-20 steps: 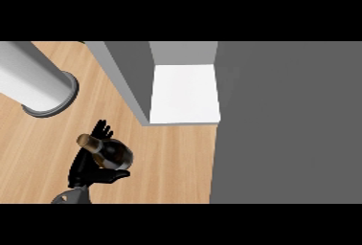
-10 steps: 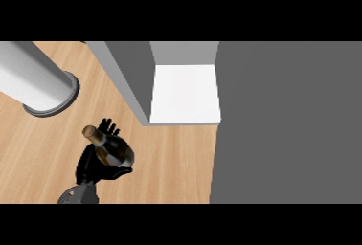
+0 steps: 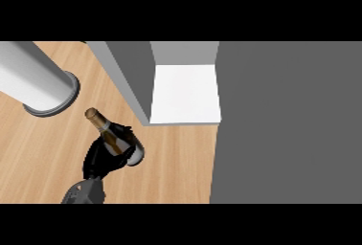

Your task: Pick up the wine, place it into the cabinet and close the cabinet

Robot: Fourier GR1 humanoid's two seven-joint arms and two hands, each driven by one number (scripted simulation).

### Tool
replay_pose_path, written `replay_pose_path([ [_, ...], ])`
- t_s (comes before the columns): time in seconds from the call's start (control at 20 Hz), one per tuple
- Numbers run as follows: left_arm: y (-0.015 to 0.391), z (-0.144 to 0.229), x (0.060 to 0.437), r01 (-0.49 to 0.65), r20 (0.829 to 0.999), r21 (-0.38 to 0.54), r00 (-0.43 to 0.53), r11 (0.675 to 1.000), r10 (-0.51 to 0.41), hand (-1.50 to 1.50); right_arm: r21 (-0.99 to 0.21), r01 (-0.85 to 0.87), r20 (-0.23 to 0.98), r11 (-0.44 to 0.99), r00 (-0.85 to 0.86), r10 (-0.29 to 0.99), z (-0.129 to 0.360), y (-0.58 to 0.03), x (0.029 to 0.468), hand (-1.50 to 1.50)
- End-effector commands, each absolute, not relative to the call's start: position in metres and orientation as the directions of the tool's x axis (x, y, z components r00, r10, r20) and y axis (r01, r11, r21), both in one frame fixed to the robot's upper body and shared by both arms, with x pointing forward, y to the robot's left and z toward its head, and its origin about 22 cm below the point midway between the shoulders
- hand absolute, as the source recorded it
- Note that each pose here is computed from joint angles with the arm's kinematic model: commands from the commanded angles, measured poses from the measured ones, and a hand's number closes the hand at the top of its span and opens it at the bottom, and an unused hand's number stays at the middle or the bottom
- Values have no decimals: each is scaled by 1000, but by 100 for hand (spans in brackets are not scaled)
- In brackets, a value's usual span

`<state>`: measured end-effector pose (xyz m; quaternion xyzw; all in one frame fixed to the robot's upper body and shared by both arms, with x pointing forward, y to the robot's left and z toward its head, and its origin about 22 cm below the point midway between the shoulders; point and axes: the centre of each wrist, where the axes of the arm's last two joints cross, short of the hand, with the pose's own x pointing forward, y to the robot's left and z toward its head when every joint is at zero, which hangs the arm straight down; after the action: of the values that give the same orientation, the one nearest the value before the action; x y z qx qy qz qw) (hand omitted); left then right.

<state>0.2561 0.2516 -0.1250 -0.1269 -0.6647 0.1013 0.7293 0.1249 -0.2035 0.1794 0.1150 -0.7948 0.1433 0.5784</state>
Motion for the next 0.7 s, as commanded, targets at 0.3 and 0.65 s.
replay_pose_path([
  [0.3,241,-109,274,39,976,-218,5,975,218,150,-56,-382,930,922,-356,-91,213,-217,76,-150],
  [0.65,253,-125,225,-20,944,-302,-145,953,296,150,-50,-378,927,925,-363,-98,206,-211,84,-150],
])
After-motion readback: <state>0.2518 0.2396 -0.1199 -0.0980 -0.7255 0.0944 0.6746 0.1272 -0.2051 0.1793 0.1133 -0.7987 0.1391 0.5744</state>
